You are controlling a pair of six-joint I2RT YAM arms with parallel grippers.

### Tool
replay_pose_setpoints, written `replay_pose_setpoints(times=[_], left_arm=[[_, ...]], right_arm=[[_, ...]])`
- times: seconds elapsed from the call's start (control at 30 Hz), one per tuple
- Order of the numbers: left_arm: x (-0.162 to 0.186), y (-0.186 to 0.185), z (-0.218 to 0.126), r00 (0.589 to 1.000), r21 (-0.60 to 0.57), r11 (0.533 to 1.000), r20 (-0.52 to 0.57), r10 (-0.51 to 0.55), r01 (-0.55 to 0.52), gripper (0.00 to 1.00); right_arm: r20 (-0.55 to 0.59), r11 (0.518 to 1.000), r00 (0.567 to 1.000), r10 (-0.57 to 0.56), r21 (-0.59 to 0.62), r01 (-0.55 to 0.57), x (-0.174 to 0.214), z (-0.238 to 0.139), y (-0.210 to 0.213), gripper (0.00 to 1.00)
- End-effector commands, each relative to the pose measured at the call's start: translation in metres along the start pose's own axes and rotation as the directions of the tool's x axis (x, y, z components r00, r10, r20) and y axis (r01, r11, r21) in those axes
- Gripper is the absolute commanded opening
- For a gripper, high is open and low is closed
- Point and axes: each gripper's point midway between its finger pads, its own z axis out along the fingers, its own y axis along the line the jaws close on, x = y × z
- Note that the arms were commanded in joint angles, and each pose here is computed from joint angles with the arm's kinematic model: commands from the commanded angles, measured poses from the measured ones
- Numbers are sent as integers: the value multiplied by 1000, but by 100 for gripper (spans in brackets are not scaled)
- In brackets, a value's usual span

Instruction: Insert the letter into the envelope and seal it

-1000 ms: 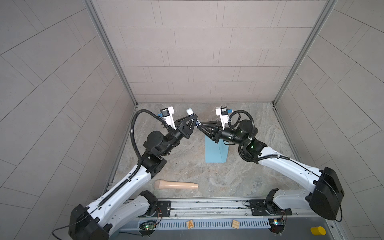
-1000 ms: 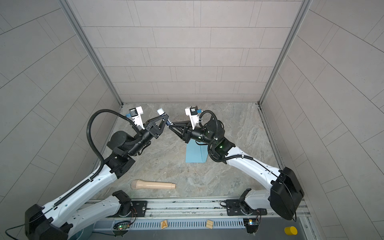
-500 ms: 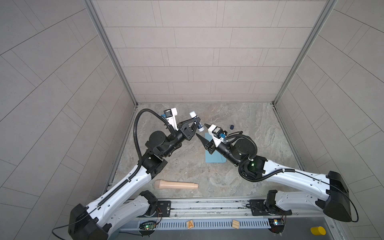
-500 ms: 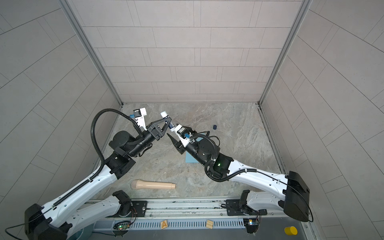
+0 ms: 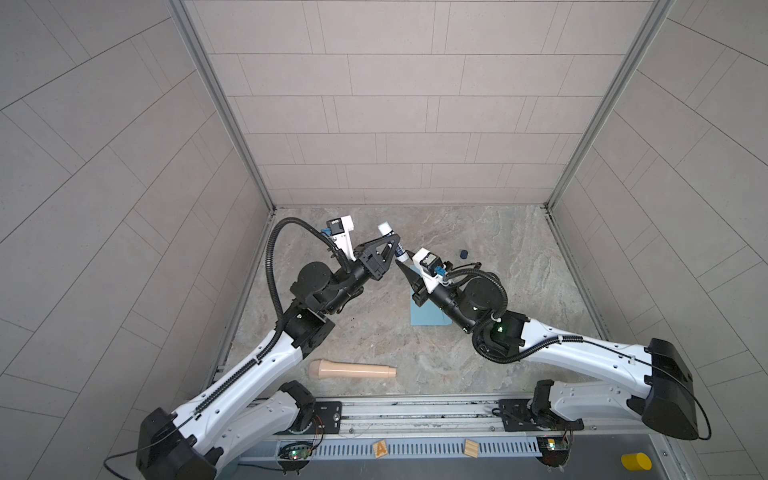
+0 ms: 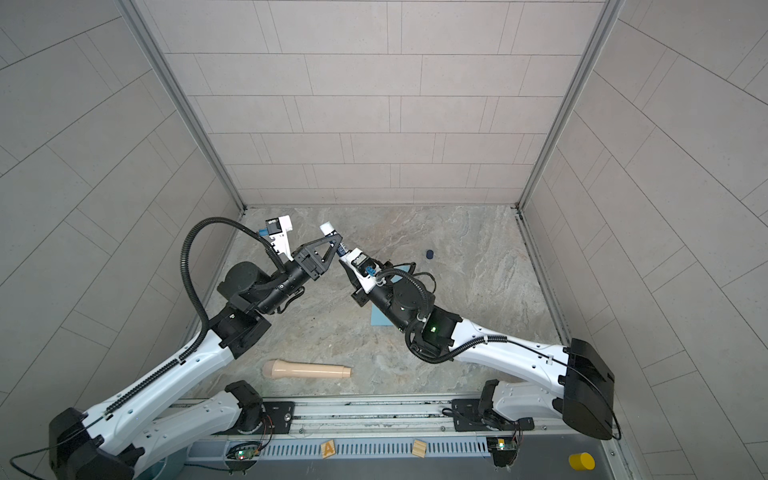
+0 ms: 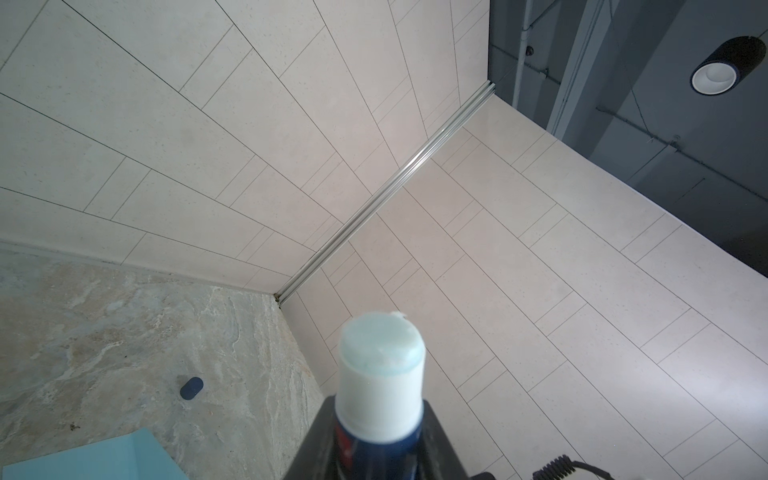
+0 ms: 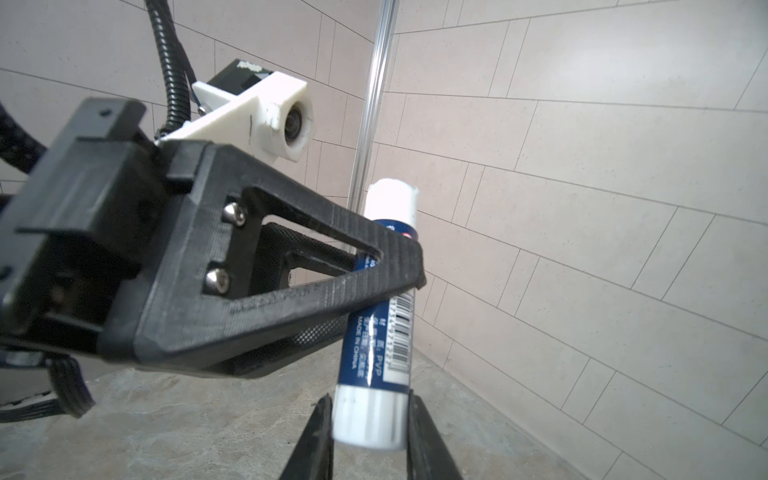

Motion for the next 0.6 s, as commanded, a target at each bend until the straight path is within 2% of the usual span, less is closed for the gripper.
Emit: replay_pose_setpoints(times=[0.0, 0.2, 0.27, 0.33, 0.43, 0.5, 0.57], left_arm=[[-10, -18, -3, 1000, 52, 999, 24, 7, -8, 0], [-5, -13, -3, 1000, 45, 999, 13, 17, -18, 0], [-3, -13, -3, 1000, 50, 998, 4, 31, -31, 0], [-1, -15, -3, 999, 60, 997, -3, 52, -52, 0], [1, -20, -4, 996, 87, 992, -10, 90, -89, 0], [2, -25, -5, 993, 117, 987, -14, 115, -113, 0], [4, -32, -7, 990, 156, 978, -19, 143, -138, 0]], right_arm=[[53, 999, 997, 48, 22, -50, -22, 0, -6, 17], [59, 994, 992, 112, 6, -113, -29, -2, -7, 4], [49, 989, 988, 143, -33, -142, -31, -2, -5, 0], [21, 971, 976, 216, -109, -212, -31, -1, -3, 0], [-24, 900, 926, 376, -229, -371, -34, 0, -7, 0], [-59, 815, 866, 497, -310, -489, -38, 1, -13, 0], [-98, 700, 783, 614, -391, -598, -44, 3, -20, 0]])
